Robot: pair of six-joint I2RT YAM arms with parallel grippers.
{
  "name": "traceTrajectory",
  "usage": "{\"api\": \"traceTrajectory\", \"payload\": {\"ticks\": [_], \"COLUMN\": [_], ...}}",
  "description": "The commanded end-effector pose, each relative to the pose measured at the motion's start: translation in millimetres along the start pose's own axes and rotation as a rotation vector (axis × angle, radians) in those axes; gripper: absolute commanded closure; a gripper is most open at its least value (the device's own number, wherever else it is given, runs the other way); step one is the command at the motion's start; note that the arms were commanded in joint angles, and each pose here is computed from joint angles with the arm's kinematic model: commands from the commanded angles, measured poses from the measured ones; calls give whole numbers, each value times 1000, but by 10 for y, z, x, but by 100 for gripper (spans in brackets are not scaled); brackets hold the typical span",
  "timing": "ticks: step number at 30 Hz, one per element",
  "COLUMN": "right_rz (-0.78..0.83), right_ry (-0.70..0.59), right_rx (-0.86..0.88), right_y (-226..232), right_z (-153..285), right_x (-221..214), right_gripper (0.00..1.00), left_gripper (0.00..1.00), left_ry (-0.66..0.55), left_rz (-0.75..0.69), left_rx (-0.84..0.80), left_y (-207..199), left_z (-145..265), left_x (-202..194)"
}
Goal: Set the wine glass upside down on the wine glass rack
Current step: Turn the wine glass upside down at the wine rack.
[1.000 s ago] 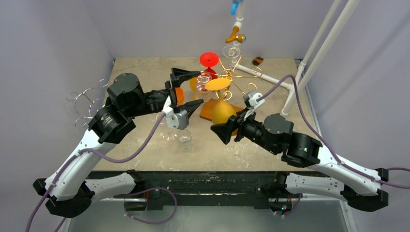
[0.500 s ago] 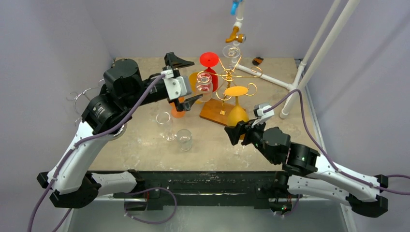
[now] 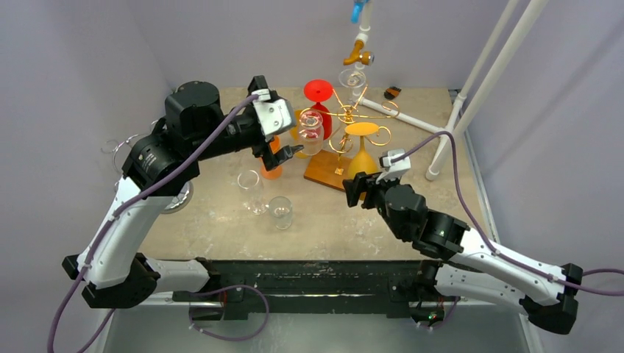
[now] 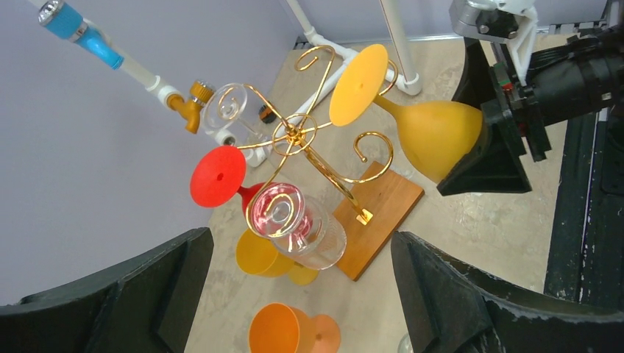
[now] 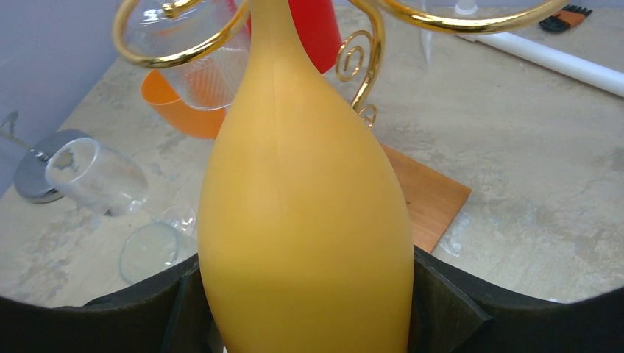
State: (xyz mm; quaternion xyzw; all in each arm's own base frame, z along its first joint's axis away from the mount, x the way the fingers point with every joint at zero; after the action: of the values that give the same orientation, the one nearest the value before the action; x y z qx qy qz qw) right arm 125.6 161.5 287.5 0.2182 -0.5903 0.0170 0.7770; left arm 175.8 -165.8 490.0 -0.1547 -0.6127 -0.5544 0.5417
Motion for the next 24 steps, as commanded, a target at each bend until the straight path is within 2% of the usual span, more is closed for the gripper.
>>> {"api": "traceTrajectory", "payload": {"ticks": [1, 24], "right_rz": [-58, 15], "right_ry": [-49, 2], "right_rx": [0, 62], "right_y": [17, 193], "right_z": [-148, -455], "right_x": [142, 44], "right_gripper": [47, 48], "left_gripper": [0, 0], "left_ry": [24, 51], "left_rz": [39, 50], "left_rx": [61, 64], "left_y": [3, -59], "left_z": [182, 233], "left_x": [24, -57]}}
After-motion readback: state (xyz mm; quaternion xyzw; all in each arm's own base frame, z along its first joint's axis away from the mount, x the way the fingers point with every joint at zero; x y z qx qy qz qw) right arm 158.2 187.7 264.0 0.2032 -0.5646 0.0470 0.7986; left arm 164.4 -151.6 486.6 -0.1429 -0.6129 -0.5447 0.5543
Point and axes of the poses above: each gripper's point midway between its finger pads, its own z axis back along the fingers, its own y axis along the line the jaws close on, x = y × z, the point moved 10 cm from there along z, back along the fingers, and after that the axes turned 6 degrees about -z, right-handed, at the moved point
